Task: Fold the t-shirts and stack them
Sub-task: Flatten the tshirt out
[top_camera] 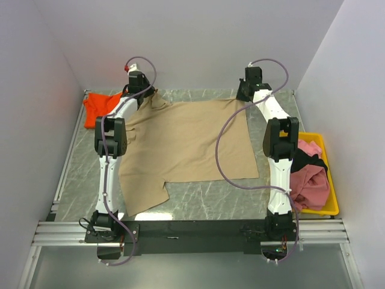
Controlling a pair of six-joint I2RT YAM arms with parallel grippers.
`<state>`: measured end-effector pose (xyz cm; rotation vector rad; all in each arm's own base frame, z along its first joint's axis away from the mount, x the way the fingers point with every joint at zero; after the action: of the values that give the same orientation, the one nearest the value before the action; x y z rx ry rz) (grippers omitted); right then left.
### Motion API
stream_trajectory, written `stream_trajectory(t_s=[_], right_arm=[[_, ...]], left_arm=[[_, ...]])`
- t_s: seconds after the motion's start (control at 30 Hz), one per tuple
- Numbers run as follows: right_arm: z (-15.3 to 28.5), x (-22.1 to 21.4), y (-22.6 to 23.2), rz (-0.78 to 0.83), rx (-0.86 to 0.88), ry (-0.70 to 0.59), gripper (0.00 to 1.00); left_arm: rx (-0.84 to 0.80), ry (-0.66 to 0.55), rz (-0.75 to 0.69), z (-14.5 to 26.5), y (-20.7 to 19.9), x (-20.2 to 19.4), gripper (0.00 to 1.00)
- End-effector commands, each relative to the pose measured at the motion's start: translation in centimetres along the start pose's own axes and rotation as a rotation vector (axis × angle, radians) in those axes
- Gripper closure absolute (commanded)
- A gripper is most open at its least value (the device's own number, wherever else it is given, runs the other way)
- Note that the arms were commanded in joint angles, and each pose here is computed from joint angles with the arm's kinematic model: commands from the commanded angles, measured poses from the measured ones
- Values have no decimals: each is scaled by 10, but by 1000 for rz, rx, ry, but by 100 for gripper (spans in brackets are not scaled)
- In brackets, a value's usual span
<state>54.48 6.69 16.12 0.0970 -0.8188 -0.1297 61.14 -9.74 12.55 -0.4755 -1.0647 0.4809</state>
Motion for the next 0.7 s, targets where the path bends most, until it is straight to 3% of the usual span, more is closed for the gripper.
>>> stream_trajectory(t_s=[0.0, 0.23, 0.67], right_arm=[[13, 37, -4, -3, 17, -131, 100], [28, 37, -33, -39, -73, -116, 100], [16, 44, -46, 24, -50, -141, 100]], left_arm=[[-143, -165, 3, 13, -38, 49, 99], [-149, -265, 59, 40, -46, 65, 99], [-160, -392, 125, 22, -51, 79, 99]])
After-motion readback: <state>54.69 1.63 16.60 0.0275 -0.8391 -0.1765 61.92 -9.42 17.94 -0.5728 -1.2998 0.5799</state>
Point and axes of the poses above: each gripper's point midway between its finger pads, its own z axis back along the fingers, its own y axis along the line the jaws close on, x = y × z, the point moved 9 cm from there along z, back along the fingers, and after that the axes turned 4 degrees about z, right-handed, at the moved point
